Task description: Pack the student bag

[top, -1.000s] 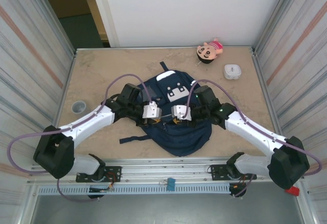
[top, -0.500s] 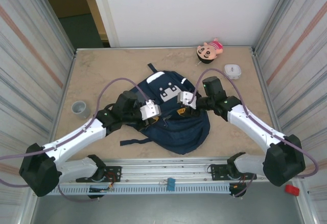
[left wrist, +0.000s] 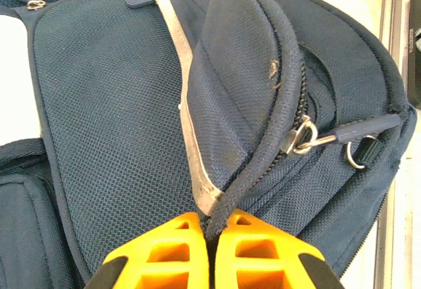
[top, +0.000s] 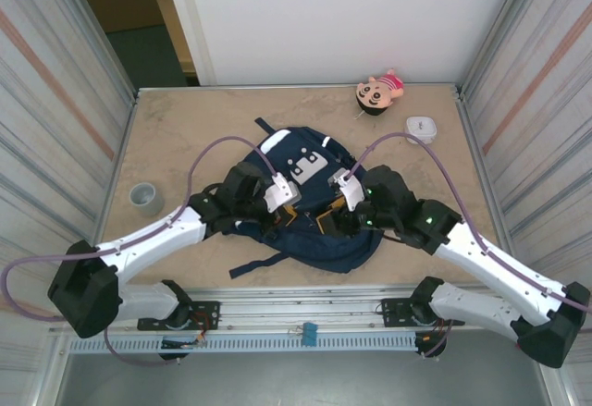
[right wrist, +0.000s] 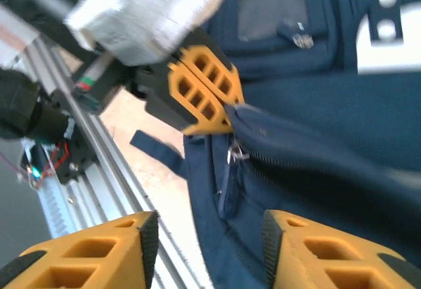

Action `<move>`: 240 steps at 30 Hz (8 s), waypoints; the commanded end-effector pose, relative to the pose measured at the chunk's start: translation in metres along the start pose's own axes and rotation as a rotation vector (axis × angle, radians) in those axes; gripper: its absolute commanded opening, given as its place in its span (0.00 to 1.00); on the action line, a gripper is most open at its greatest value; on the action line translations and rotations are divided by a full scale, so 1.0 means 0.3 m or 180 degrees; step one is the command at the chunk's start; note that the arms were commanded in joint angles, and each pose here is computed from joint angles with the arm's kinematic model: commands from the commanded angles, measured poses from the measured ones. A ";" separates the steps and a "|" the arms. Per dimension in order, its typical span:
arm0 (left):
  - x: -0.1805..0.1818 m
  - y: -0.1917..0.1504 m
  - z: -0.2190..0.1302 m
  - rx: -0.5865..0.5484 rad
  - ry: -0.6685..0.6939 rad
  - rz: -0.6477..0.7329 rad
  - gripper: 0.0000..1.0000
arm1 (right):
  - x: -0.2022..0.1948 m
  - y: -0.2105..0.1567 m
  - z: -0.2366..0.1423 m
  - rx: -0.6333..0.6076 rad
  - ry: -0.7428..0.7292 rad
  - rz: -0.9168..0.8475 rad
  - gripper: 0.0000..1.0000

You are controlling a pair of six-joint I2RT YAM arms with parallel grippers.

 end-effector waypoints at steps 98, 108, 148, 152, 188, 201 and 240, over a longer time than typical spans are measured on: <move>0.080 -0.111 -0.195 0.0188 0.0396 0.0663 0.00 | -0.315 -0.067 0.041 0.0667 0.0111 0.1710 0.00; 0.072 -0.026 -0.272 -0.0134 0.0098 0.0506 0.51 | -0.171 -0.004 0.158 0.0432 0.0419 0.1595 0.00; 0.033 0.044 -0.147 0.0026 -0.0157 0.0885 0.42 | -0.211 0.033 0.134 0.0473 0.0613 0.1289 0.00; -0.029 0.105 -0.078 0.0063 -0.0048 0.1090 0.49 | -0.189 0.035 0.135 0.0474 0.0621 0.1271 0.00; -0.095 0.094 -0.043 -0.0264 -0.0393 0.1317 0.19 | -0.499 0.080 0.174 0.0110 -0.0308 0.1890 0.31; 0.134 0.144 -0.262 -0.0342 0.1529 -0.1263 0.64 | -0.371 0.230 0.106 0.0326 -0.1040 0.1398 0.86; 0.455 -0.218 -0.326 -0.0496 0.2222 -0.3332 0.77 | -0.614 0.090 0.328 0.0382 -0.0986 0.2142 0.79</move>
Point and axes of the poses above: each hand's point on the last joint's axis, 136 mm out from that joint toward the fingers, its own z axis out along the fingers, its own x axis along the line the jaws close on, y = z × x, the point moved 6 cm from there along -z, back along the fingers, and after that the axes turned 8 degrees about -z, right-handed, at the moved point
